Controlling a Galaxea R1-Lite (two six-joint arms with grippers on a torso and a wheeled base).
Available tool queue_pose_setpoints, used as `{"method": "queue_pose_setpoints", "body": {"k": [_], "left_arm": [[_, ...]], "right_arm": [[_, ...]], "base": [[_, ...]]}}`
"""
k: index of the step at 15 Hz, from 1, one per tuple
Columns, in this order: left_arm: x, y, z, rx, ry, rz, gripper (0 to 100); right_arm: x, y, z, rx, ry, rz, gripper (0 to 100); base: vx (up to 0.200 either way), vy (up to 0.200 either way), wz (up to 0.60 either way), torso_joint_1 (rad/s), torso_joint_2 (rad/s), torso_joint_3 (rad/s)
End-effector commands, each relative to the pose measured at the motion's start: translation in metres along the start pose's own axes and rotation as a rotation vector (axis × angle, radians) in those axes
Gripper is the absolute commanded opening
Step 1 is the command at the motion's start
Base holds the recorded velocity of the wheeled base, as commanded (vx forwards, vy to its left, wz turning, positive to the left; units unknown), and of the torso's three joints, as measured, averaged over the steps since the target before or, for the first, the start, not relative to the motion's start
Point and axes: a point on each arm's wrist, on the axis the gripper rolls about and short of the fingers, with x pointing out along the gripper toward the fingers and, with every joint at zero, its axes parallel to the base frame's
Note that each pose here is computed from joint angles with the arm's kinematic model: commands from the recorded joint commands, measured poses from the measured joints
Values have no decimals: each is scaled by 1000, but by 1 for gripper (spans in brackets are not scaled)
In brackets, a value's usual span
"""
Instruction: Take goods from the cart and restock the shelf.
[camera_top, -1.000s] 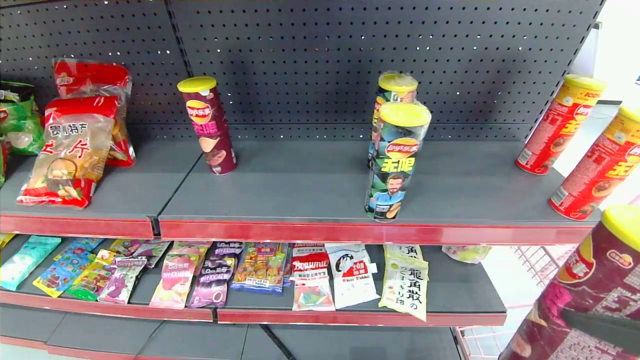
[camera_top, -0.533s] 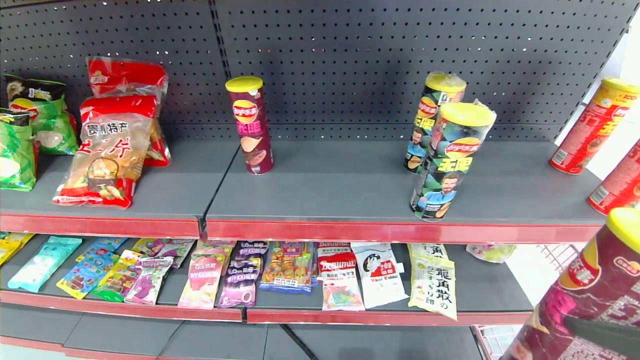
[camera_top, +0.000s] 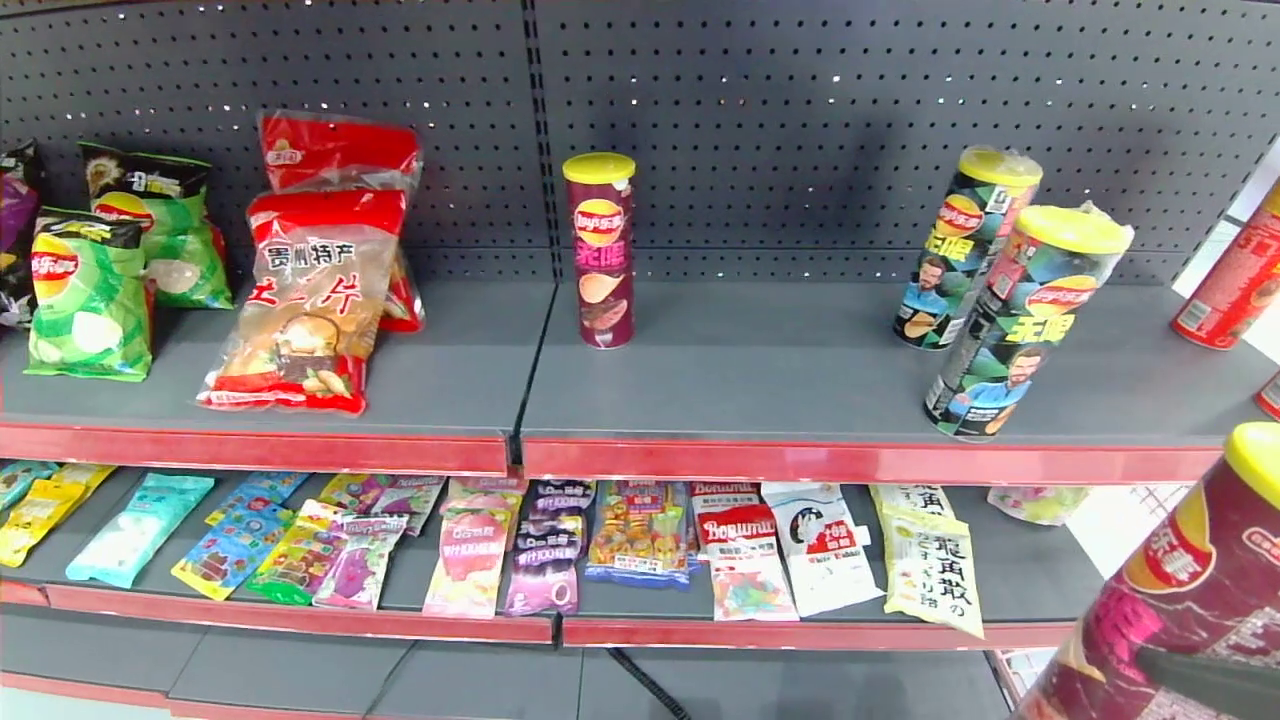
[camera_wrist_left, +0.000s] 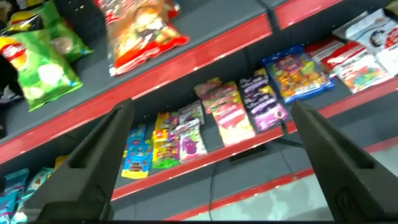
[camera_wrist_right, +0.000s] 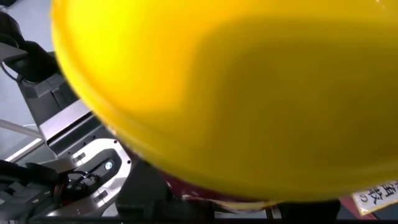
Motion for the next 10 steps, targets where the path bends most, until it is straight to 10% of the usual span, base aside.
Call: {"method": "queue_pose_setpoints", "body": {"k": [1, 5, 10], "left_arm": [[0, 0, 0, 0, 0, 1, 100], [0, 0, 0, 1, 0, 2, 100], [1, 1, 0, 47, 10, 14, 100]], "right_arm": [[0, 0, 0, 0, 2, 1, 0], [0, 0, -1, 1, 4, 1, 0], [0, 1, -4, 2, 7, 1, 0]], "base": [[0, 200, 0, 2, -2, 2], [0, 200, 0, 2, 4, -1], [40, 0, 0, 1, 1, 0]]}}
